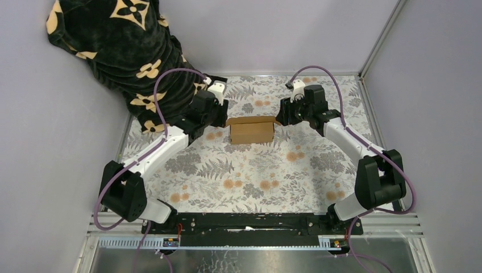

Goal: Fold the paper box

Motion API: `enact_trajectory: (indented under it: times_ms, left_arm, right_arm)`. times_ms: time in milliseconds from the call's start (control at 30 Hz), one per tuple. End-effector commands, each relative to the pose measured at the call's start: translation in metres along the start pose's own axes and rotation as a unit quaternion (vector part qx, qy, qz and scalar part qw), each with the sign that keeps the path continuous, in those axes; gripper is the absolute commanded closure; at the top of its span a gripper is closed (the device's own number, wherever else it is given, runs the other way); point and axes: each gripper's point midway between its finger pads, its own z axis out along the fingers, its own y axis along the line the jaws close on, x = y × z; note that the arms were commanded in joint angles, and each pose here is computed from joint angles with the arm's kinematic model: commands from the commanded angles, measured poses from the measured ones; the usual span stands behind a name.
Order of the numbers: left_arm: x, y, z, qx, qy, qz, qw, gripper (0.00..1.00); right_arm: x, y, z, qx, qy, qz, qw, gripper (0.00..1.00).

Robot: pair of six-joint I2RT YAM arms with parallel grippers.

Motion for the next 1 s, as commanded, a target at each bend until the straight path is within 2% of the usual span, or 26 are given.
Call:
enact_trajectory:
  times_ms: [0, 133, 433, 967]
  left_arm:
    - [-0.002, -0.007, 0.011, 0.024, 0.005, 0.024, 0.999, 0.49]
    - [0.001, -0.016, 0.013, 0.058, 0.006, 0.019, 0.998, 0.53]
    - [0.003, -0.017, 0.017, 0.069, 0.009, 0.013, 0.997, 0.63]
    - [0.007, -0.017, 0.025, 0.070, 0.019, 0.005, 0.997, 0.65]
  right_arm:
    - [-0.029, 0.010, -0.003, -0.015, -0.036, -0.024, 0.999, 0.48]
    - [-0.031, 0.011, -0.004, -0.017, -0.039, -0.026, 0.999, 0.49]
    - [-0.032, 0.015, -0.002, -0.028, -0.039, -0.026, 0.999, 0.54]
    - [-0.027, 0.017, 0.006, -0.031, -0.024, -0.033, 0.999, 0.54]
